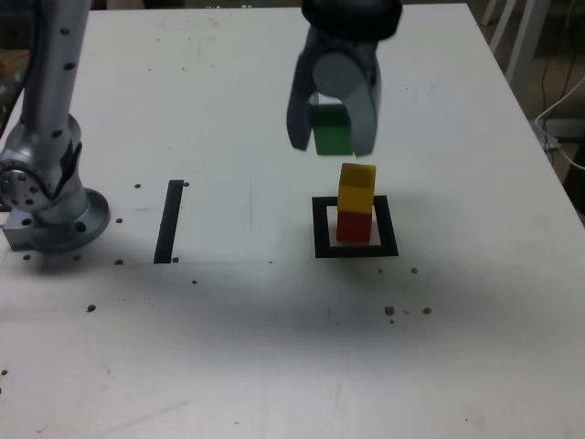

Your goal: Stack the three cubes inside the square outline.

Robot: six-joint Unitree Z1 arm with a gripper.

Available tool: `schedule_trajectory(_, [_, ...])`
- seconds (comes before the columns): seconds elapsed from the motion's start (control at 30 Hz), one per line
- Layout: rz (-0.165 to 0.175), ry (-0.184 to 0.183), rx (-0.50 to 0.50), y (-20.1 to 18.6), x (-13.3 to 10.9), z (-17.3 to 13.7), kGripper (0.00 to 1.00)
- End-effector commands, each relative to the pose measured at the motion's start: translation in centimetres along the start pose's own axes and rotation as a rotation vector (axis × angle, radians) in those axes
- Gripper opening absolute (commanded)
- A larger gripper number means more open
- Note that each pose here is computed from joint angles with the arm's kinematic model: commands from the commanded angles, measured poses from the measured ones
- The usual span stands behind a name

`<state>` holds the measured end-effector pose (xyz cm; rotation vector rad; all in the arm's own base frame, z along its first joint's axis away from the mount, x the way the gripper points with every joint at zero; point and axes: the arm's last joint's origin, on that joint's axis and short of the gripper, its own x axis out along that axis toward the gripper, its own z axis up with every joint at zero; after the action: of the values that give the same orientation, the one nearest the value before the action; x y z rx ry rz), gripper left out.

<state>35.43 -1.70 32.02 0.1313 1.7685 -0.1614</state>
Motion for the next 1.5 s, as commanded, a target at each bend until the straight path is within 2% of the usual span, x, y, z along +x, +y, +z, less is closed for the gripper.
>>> schedule_trajectory(0.0, [-0.018,0.037,0.000,-0.5,0.3,0.2,0.25])
schedule_trajectory(0.27, [-0.032,0.043,0.002,-1.1,0.8,1.4,0.25])
schedule_trajectory(0.57, [-0.006,0.044,0.005,-0.8,1.0,2.0,0.25])
schedule_trajectory(0.87, [-0.007,0.062,0.000,-0.3,1.6,2.6,0.25])
schedule_trajectory(1.07, [-0.004,0.061,-0.001,-0.1,1.9,2.9,0.27])
schedule_trajectory(1.1, [-0.003,0.061,-0.002,-0.1,2.0,3.0,0.29])
schedule_trajectory(1.17, [-0.002,0.063,-0.002,0.0,2.1,3.0,0.42])
schedule_trajectory(1.27, [-0.002,0.074,-0.003,0.1,2.3,3.0,0.75])
schedule_trajectory(1.33, [-0.001,0.078,-0.004,0.1,2.4,2.9,0.90])
schedule_trajectory(1.4, [0.001,0.079,-0.005,0.1,2.4,2.8,0.98])
schedule_trajectory(1.47, [0.002,0.078,-0.006,0.2,2.3,2.7,0.99])
